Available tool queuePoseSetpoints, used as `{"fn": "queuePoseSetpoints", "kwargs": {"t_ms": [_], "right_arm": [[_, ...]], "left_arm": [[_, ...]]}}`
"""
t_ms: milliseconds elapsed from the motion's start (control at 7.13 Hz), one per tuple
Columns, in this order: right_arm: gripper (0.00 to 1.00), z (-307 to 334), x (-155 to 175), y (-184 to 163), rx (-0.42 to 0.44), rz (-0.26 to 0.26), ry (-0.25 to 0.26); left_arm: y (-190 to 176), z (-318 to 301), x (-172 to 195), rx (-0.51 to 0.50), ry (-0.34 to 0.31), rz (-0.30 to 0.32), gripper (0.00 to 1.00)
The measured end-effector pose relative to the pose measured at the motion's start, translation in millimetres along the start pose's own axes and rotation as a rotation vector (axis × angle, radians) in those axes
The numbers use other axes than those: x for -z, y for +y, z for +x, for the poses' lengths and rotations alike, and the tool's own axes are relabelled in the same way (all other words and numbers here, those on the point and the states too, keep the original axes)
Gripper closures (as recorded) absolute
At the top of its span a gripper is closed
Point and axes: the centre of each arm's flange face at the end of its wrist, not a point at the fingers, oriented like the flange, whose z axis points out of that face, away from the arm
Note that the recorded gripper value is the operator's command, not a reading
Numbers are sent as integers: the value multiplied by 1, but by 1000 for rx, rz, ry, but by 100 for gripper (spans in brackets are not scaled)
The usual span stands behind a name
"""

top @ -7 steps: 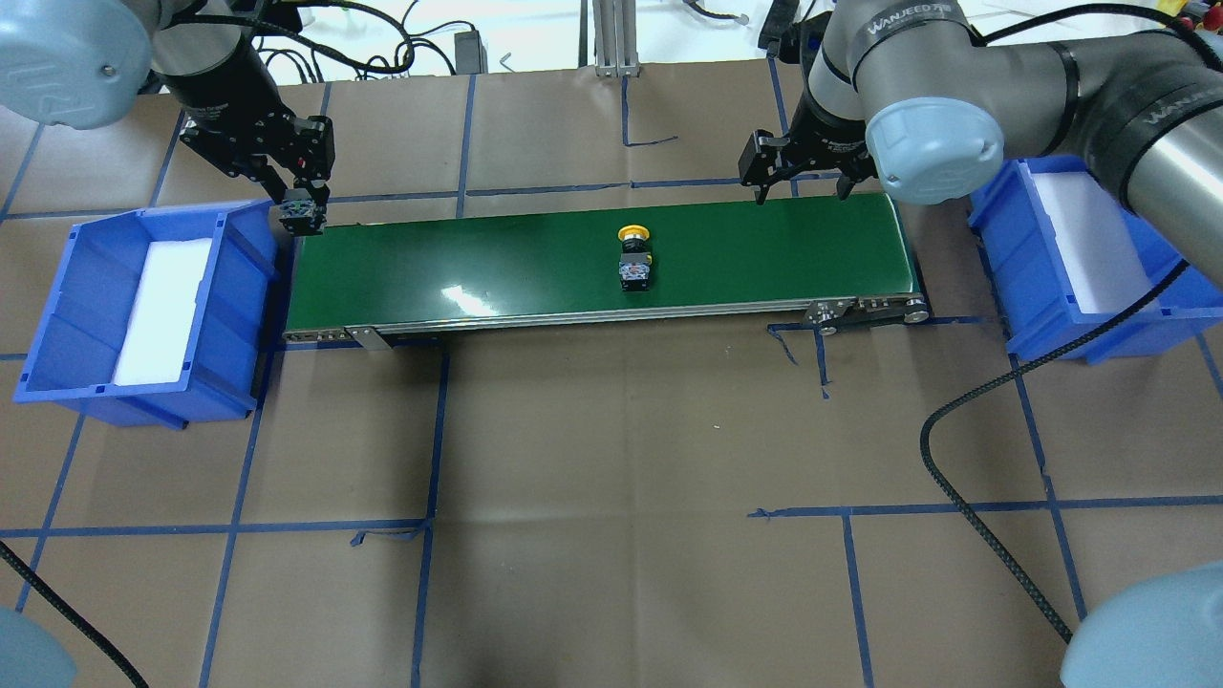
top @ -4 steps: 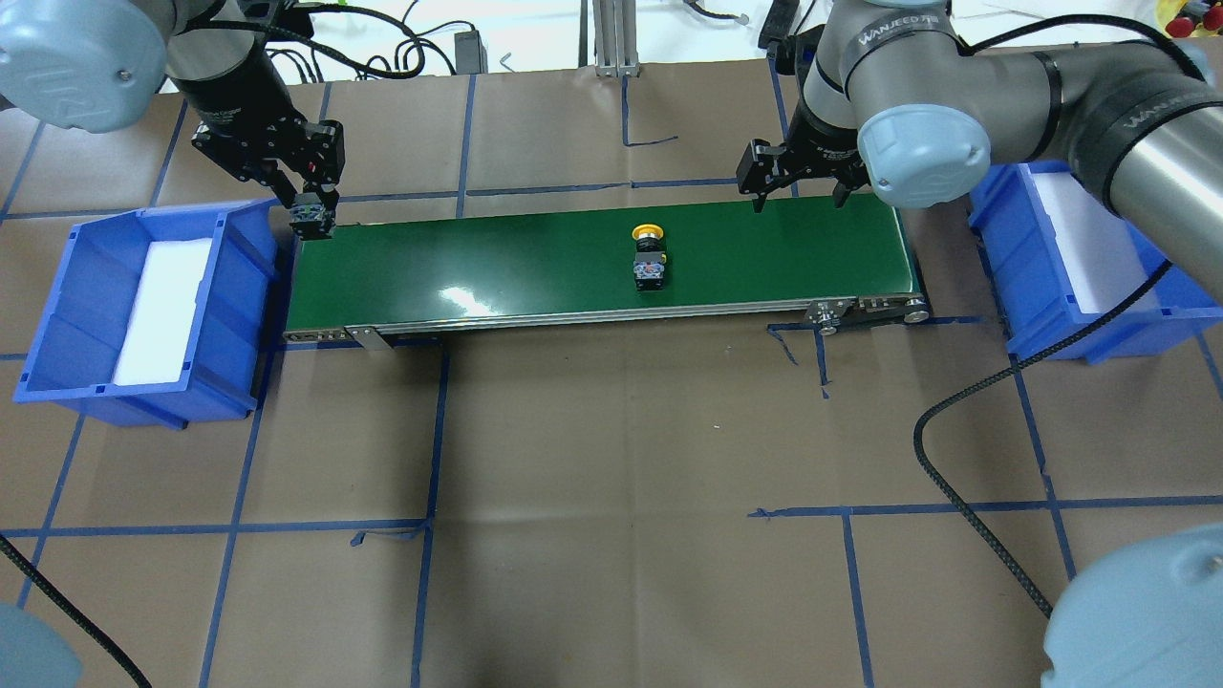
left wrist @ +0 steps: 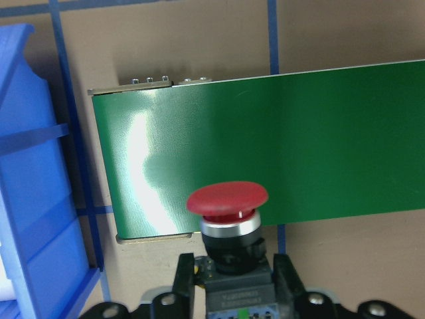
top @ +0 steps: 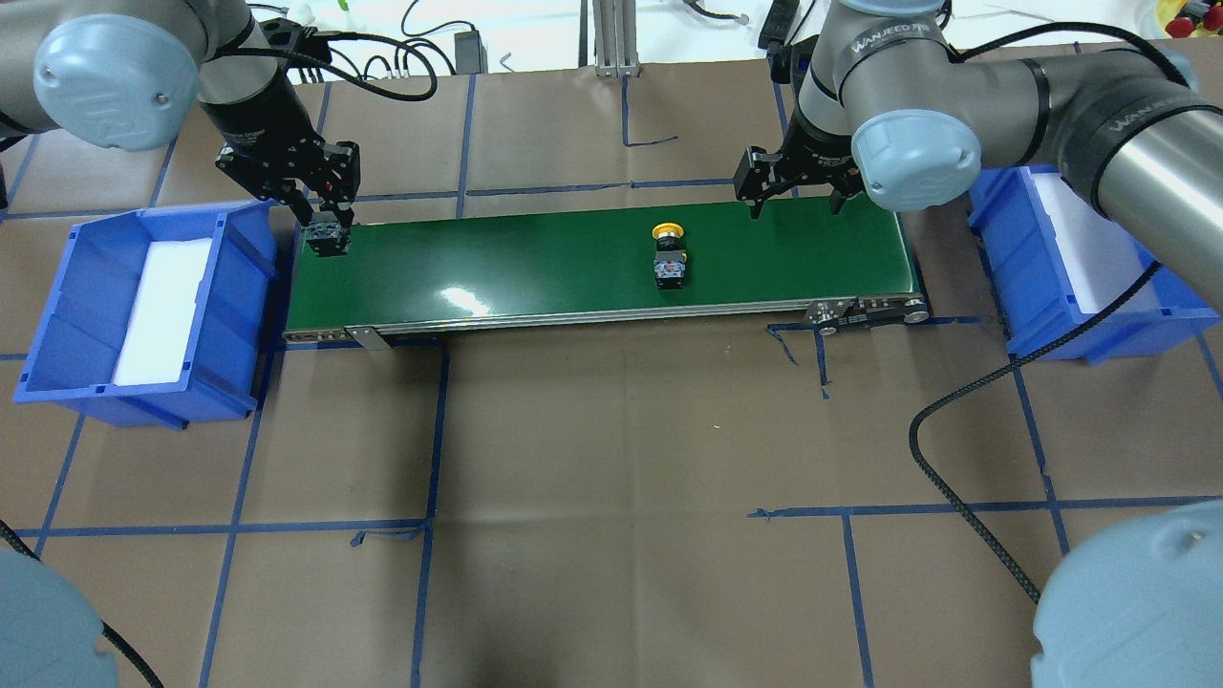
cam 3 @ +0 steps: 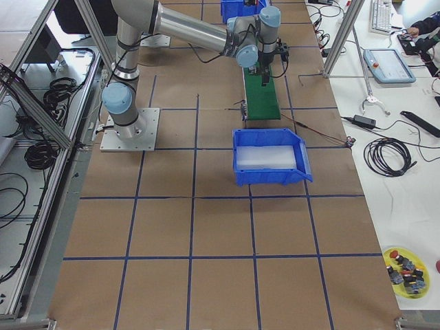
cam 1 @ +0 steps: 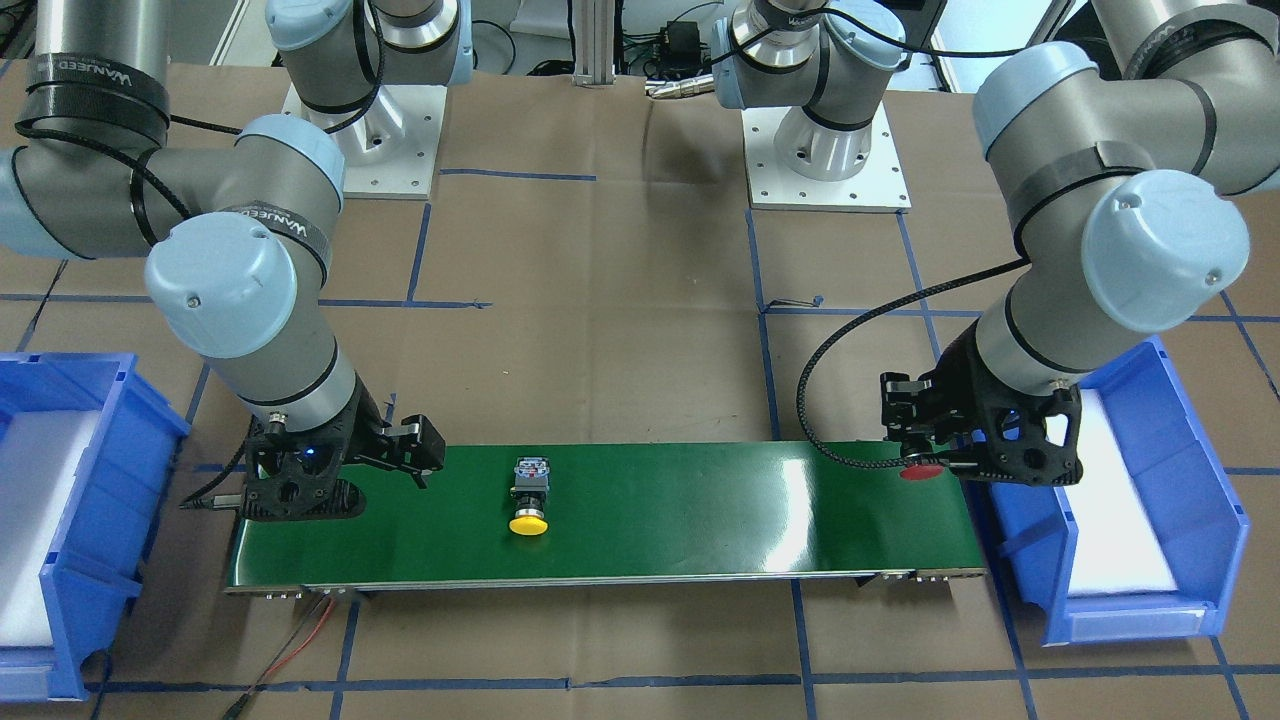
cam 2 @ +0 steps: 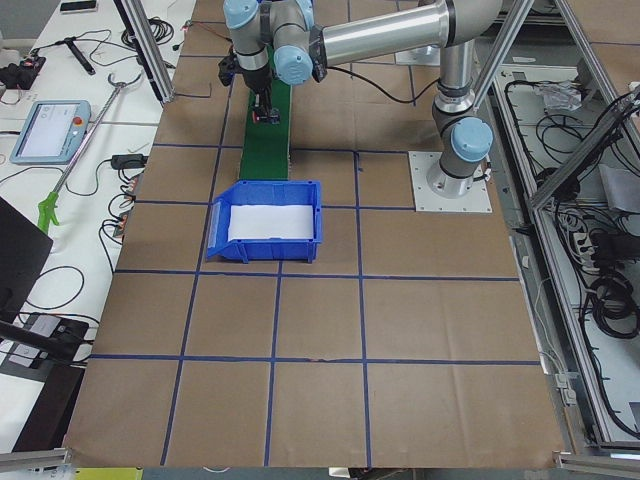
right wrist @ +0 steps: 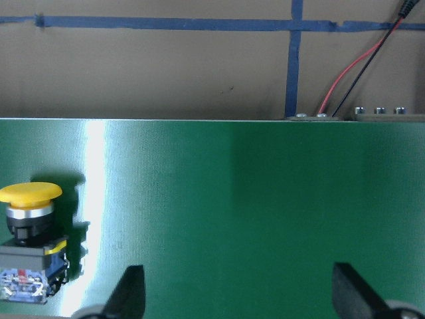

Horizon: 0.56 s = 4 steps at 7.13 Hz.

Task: Transport two buttons from left to right
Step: 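Lower the red button onto the belt while the right gripper descends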

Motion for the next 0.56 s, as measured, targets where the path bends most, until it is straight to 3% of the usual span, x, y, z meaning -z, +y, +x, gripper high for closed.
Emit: {"fn": "queuePoseSetpoints", "kwargs": {"t_ms": [561], "right_arm": [[0, 0, 1, 0, 0, -1, -1]], "left_arm": [[-17, -5, -44, -42, -2, 2, 100]]}}
